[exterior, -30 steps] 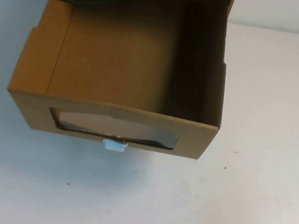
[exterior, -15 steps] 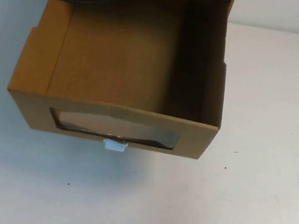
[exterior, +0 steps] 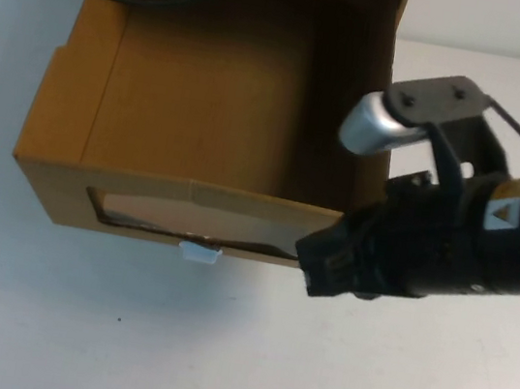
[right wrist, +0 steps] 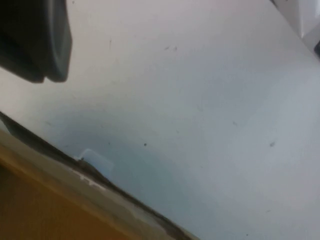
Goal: Close the shoe box
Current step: Close the shoe box with your right arm
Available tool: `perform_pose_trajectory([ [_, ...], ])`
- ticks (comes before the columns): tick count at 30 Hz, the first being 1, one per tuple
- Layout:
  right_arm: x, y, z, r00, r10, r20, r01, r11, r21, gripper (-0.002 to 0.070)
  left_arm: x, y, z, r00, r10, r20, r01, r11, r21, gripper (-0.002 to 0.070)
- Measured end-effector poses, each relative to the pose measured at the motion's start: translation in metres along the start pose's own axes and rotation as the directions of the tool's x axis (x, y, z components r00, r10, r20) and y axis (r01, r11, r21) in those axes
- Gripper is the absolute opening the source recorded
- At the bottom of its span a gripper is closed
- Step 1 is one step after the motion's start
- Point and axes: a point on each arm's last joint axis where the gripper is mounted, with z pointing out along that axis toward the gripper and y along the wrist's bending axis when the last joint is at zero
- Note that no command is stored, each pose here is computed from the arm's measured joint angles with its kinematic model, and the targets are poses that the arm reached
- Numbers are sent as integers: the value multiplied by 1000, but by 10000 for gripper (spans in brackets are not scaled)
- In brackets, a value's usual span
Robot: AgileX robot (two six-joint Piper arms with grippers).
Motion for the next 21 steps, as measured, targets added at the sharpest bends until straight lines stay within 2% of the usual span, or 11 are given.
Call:
perform_pose_trajectory([
  [11, -35, 0, 45, 998, -35, -44, 37, 998, 58, -11, -1, 0, 0, 1000, 0, 7, 0, 1000, -4, -5],
  [21, -55, -1, 58, 997, -68, -31, 71, 994, 84, -11, -1, 0, 0, 1000, 0, 7, 0, 1000, -4, -5],
])
